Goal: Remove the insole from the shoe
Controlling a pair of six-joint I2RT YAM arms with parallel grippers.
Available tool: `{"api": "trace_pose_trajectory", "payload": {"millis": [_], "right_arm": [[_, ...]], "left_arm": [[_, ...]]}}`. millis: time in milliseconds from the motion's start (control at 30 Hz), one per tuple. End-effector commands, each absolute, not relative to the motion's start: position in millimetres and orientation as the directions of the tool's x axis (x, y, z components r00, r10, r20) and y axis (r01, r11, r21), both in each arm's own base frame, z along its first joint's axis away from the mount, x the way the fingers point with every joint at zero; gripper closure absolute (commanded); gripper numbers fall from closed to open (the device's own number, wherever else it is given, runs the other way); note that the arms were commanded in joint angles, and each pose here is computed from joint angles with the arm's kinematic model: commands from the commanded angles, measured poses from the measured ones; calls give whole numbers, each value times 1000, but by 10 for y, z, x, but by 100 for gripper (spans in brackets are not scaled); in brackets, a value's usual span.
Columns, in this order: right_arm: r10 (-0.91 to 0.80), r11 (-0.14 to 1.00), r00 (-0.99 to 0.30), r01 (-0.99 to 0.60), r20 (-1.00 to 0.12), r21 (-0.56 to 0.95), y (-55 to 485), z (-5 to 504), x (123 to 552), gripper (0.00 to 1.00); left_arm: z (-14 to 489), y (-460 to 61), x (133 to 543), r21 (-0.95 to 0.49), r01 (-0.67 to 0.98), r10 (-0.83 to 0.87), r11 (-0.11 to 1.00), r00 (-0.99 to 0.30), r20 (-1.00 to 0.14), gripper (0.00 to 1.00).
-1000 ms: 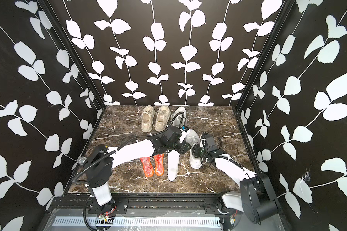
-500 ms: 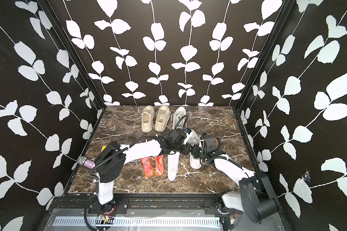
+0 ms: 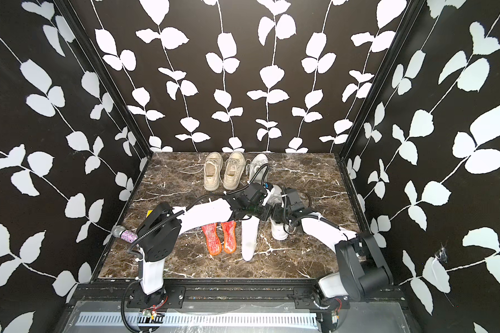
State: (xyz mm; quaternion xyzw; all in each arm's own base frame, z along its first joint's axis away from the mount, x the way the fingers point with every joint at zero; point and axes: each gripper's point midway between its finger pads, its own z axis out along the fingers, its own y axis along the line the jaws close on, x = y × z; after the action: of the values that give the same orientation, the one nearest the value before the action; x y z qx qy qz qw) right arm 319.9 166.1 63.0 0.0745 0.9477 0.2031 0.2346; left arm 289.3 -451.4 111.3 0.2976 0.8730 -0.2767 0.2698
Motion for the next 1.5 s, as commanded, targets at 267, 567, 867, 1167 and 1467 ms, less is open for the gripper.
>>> {"api": "trace_pose_trajectory", "payload": {"millis": [267,567,867,1167,1467], "right_arm": [[223,972,-965,210,-138,102,1225,-257,2557,78],[284,958,-908,255,-309,131,1068,144,2649,100],[394,896,-806,229,-441,382,1195,689,2702,100],[517,792,-735,215,-439,572,1310,976,2713,100],[617,677,-679,199,-398,709,1304,1251,2719,100]], "left_arm": [[992,-4534,2695,-377,694,382,613,-678,-628,100],[1043,-4484,2748,-351,682,370,641,-676,-637,100],[1015,-4395,2833,-288,670,381,685,-666,-641,100],[972,-4350,2852,-257,667,399,699,-663,-633,100],[835,-4147,2916,-147,634,429,759,-657,-620,100]]}}
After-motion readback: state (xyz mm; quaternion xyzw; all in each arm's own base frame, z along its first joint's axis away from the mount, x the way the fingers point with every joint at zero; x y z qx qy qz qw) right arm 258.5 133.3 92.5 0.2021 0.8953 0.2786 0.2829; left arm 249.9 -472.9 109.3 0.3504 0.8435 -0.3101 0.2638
